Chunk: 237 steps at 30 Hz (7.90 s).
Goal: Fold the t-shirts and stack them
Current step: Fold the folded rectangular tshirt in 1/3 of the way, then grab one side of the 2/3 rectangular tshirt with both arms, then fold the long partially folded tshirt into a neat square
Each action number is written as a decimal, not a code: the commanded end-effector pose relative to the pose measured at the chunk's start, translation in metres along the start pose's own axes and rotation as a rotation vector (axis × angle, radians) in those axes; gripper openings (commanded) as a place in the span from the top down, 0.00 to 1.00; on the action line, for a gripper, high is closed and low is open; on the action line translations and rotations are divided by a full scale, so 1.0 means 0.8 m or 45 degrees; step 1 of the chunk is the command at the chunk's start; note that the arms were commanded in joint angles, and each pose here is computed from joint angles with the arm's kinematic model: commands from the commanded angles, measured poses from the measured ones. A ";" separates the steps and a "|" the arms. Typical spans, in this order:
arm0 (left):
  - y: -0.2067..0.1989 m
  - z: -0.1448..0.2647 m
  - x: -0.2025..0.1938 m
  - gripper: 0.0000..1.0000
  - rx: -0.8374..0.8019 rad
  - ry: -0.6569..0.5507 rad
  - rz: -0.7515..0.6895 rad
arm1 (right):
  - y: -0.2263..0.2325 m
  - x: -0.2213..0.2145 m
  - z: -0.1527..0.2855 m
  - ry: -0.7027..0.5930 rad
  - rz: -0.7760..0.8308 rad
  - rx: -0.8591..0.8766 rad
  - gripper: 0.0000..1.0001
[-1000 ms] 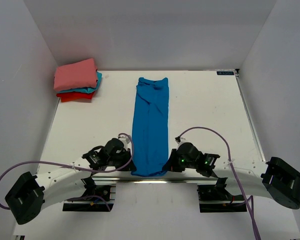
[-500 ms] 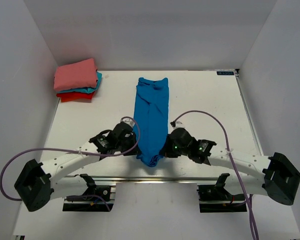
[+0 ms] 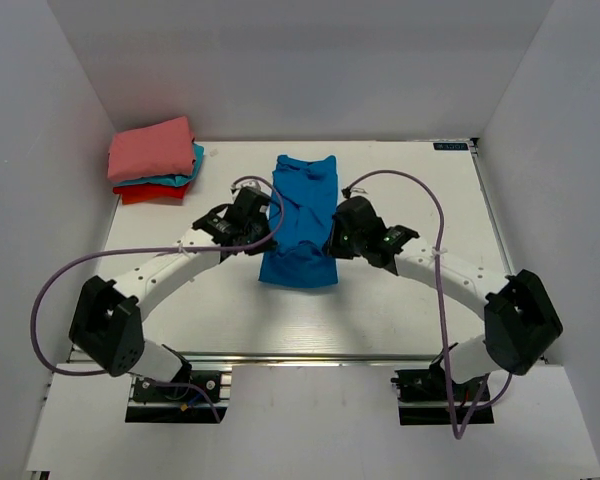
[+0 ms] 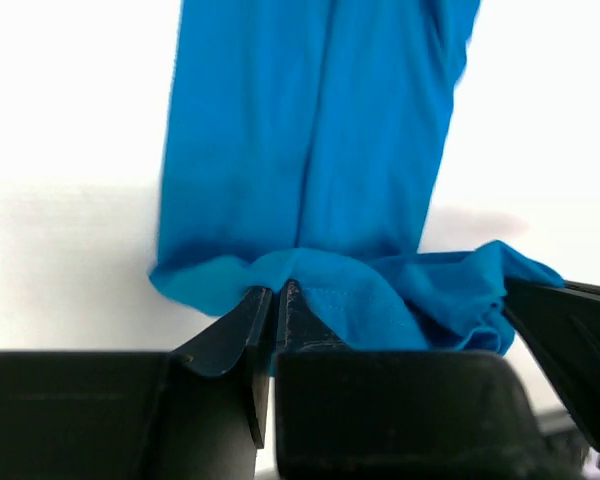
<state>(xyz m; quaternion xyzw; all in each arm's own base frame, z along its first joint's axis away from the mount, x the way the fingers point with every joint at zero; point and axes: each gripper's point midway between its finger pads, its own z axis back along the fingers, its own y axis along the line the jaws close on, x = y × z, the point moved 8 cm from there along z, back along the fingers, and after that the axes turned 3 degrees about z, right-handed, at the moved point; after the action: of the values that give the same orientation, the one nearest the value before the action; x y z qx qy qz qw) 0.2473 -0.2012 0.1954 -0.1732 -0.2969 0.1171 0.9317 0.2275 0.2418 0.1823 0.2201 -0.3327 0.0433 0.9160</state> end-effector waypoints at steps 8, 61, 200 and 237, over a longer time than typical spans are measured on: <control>-0.018 -0.049 0.094 0.92 -0.007 -0.091 -0.023 | -0.017 0.083 -0.046 -0.025 0.058 -0.020 1.00; 0.127 0.050 0.009 0.00 -0.008 -0.110 0.094 | 0.065 0.099 -0.191 0.104 0.356 0.665 0.10; 0.033 0.021 -0.269 0.52 -0.337 0.657 -0.617 | -0.083 -0.160 0.106 0.389 -0.348 0.428 1.00; -0.014 0.061 -0.025 1.00 0.162 -0.211 -0.275 | -0.036 0.053 0.082 -0.023 -0.050 0.130 1.00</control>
<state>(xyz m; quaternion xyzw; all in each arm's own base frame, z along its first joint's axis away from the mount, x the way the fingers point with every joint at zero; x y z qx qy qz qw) 0.1778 -0.2101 0.2148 -0.0961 -0.3445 0.0418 0.9329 0.2078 0.1864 0.2280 0.2893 -0.2927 0.0354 0.9107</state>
